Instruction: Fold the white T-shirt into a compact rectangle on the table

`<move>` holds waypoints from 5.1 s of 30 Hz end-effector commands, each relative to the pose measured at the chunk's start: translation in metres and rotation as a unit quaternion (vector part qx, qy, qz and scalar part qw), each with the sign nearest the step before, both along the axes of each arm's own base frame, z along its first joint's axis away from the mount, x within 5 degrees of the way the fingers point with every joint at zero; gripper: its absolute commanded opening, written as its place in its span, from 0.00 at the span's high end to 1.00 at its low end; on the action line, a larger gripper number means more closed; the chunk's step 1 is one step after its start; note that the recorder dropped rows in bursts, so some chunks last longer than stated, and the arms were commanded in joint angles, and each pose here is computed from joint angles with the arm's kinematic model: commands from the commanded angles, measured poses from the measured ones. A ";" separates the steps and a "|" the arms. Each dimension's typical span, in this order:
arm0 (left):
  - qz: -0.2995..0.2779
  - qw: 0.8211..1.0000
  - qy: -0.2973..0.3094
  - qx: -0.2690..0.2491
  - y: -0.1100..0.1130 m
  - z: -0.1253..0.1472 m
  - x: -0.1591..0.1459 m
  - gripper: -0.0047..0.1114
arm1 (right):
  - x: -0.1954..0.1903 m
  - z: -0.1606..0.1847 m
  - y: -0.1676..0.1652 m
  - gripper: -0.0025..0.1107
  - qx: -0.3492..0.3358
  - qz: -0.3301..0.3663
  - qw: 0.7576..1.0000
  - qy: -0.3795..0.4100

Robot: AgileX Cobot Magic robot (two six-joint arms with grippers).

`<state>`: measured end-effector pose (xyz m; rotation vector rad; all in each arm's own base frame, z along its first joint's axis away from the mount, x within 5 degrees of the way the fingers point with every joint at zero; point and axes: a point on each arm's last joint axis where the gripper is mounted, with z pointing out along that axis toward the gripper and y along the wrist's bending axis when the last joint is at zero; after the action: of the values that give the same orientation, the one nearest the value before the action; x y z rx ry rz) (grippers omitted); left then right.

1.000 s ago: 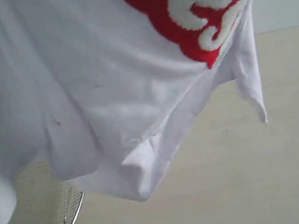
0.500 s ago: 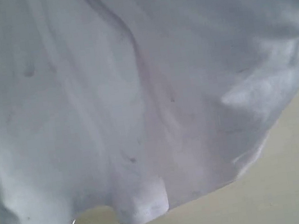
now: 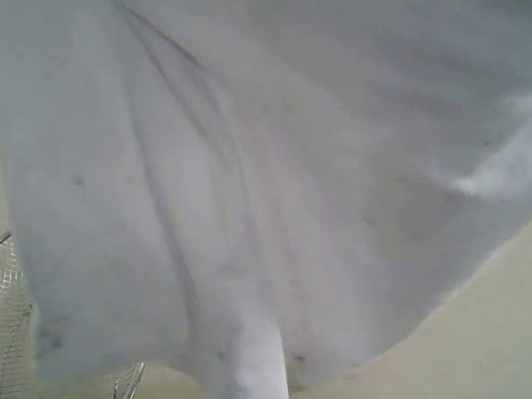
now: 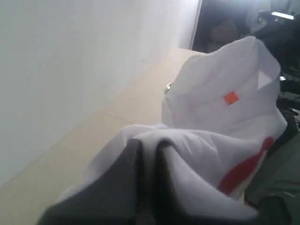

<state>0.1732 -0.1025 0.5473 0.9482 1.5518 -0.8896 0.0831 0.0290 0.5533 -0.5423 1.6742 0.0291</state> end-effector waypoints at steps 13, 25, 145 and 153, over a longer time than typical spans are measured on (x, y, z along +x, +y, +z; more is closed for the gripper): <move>0.007 0.998 0.018 0.061 -0.019 -0.050 0.047 0.92 | -0.002 0.000 -0.009 0.98 -0.010 -0.046 0.999 -0.012; 0.050 0.990 0.006 0.130 -0.018 -0.077 0.087 0.92 | 0.091 -0.027 0.003 0.98 -0.014 -0.056 0.997 0.044; 0.236 0.935 0.254 0.071 0.040 -0.195 -0.074 0.92 | 0.078 -0.270 0.017 0.98 0.202 -0.088 0.910 0.351; 0.216 0.935 0.273 0.067 0.037 -0.198 -0.077 0.92 | 0.088 -0.277 0.018 0.98 0.192 -0.092 0.908 0.360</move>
<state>0.0963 -0.0631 0.3518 0.4197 2.2141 -0.7294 0.1653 0.0468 0.2829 -0.0522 2.3307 0.4717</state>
